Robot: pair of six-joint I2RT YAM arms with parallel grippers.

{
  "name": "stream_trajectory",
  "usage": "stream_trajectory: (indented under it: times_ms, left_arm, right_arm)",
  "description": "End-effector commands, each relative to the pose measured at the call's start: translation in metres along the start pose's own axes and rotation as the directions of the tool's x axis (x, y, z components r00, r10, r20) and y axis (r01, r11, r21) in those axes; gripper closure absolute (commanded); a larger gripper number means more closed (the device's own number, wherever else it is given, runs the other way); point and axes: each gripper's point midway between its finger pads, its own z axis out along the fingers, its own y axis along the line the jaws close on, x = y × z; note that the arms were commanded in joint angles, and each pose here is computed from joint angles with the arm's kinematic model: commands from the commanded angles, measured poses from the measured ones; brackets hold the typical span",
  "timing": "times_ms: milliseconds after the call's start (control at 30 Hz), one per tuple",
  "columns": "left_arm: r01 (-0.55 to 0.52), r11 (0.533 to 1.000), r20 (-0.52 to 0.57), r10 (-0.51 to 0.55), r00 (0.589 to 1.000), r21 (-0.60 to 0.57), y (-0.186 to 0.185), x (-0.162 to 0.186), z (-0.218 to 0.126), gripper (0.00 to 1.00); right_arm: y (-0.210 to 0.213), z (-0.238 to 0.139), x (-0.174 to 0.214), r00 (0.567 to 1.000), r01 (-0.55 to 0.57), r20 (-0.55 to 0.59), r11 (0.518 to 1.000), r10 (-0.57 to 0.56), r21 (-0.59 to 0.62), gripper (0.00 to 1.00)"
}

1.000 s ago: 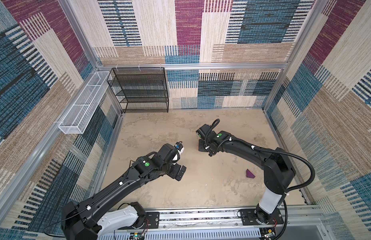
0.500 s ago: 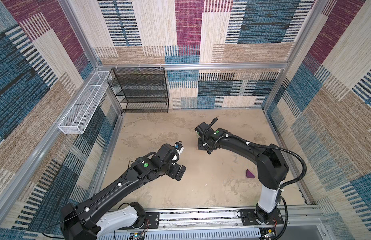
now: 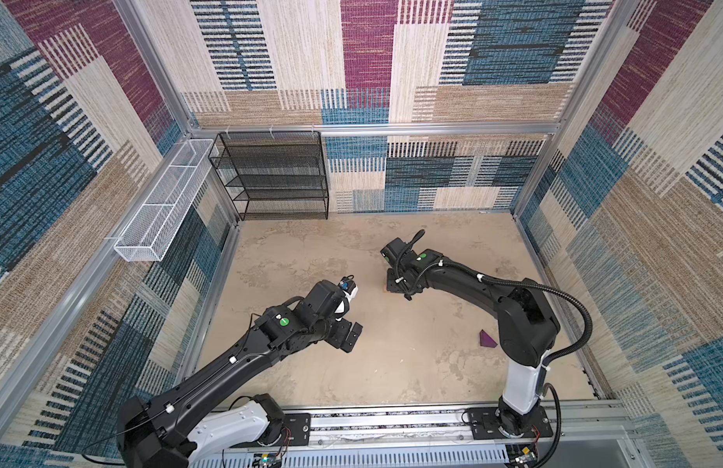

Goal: Build the wood block tower
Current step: 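Carry the crossed-circle cube over the stack beside the E cube with the right gripper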

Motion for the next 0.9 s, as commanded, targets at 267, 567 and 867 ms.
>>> stream_trajectory:
  times_ms: [267, 567, 867]
  left_arm:
    - [-0.009, 1.0, 0.016, 0.009, 1.0, -0.006, 0.001, -0.0032, -0.0005, 0.01]
    - [-0.009, 1.0, 0.021, 0.009, 1.0, -0.005, 0.0009, -0.0038, -0.0018, 0.01]
    - [-0.009, 1.0, 0.017, 0.009, 1.0, -0.005, 0.0009, -0.0033, -0.0009, 0.01]
  right_arm:
    - [0.0046, -0.0011, -0.0097, 1.0, 0.009, 0.015, 1.0, -0.009, 0.001, 0.94]
    - [0.0048, 0.0016, -0.0117, 1.0, 0.011, 0.012, 1.0, -0.011, 0.01, 0.87]
    - [0.0041, 0.0027, -0.0123, 1.0, 0.013, 0.006, 1.0, -0.013, 0.011, 0.57]
